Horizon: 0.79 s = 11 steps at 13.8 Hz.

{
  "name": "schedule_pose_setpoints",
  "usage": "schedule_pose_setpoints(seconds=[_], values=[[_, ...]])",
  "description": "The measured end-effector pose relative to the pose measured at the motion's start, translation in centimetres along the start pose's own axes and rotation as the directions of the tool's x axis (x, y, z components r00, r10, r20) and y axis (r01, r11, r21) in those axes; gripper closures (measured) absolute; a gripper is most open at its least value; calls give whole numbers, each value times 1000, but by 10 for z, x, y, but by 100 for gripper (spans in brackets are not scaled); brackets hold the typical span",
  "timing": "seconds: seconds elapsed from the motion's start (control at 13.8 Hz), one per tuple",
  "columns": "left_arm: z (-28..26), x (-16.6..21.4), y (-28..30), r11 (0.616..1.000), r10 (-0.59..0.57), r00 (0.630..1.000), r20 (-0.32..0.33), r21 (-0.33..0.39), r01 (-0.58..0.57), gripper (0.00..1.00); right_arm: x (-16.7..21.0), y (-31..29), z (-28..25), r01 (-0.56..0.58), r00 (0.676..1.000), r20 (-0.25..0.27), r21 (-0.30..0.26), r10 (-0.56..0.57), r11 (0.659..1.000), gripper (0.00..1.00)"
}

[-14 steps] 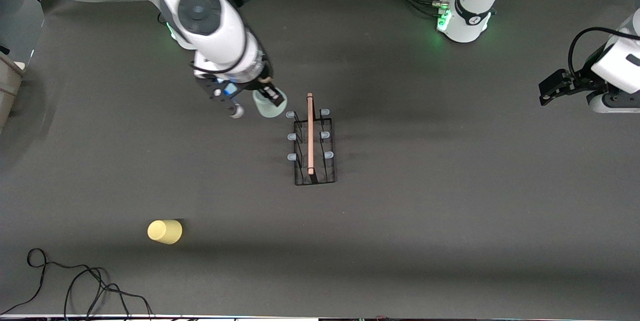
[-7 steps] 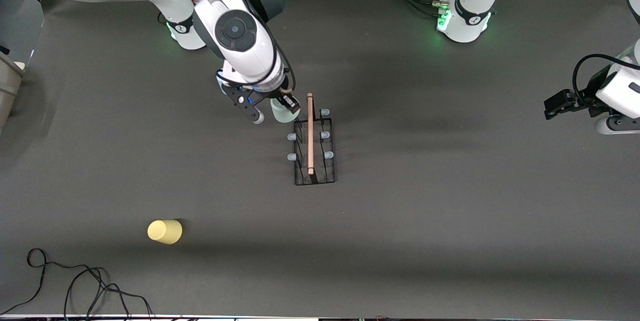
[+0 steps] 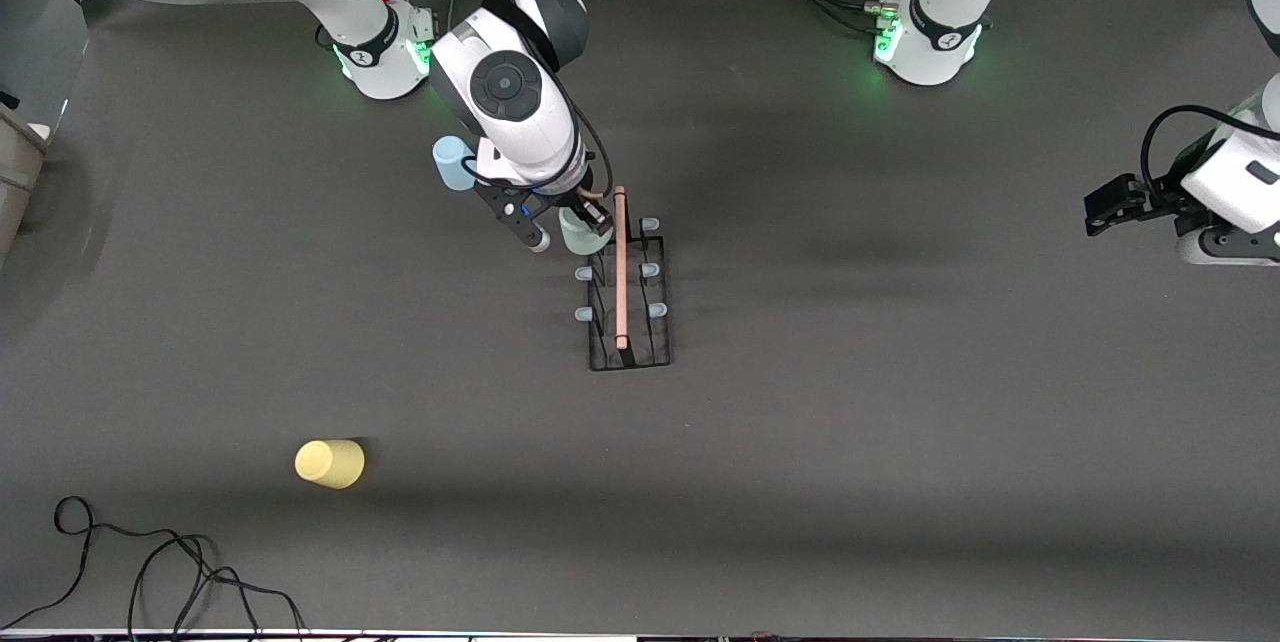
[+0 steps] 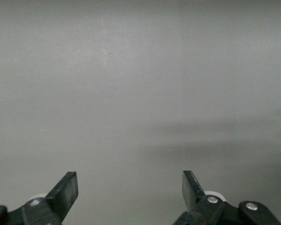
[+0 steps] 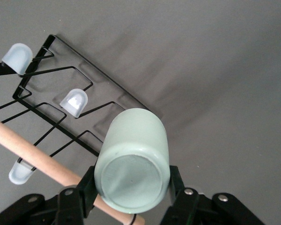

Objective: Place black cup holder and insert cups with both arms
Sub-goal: 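Carry the pale green cup to the rack and lower it onto a peg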

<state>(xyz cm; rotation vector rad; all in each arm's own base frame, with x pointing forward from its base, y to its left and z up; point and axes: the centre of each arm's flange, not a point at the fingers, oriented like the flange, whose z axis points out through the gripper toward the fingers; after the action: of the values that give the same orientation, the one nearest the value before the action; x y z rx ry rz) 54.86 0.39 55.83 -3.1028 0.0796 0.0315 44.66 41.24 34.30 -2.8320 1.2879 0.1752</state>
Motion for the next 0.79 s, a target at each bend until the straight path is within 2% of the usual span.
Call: schedule_pose_setpoints(seconds=[0.14, 0.43, 0.58, 0.72, 0.79], values=[[-1, 0, 1, 1000, 3, 1000, -2, 0, -3, 0, 5, -2, 18, -8, 1000, -6, 5, 8, 1000, 36], [-2, 0, 4, 1000, 7, 1000, -8, 0, -7, 0, 12, -6, 22, -18, 1000, -12, 6, 18, 1000, 3], [-2, 0, 6, 1000, 9, 1000, -7, 1, -9, 0, 21, -13, -16, -28, 1000, -13, -25, 27, 999, 0], [-1, 0, 11, 1000, 5, 1000, -4, 1, -5, 0, 38, -19, -88, -15, 1000, -17, -68, 14, 998, 0], [0, 1, 14, 1000, 3, 1000, -3, 1, -3, 0, 52, -17, -125, 27, 999, -18, -76, -28, 997, 0]])
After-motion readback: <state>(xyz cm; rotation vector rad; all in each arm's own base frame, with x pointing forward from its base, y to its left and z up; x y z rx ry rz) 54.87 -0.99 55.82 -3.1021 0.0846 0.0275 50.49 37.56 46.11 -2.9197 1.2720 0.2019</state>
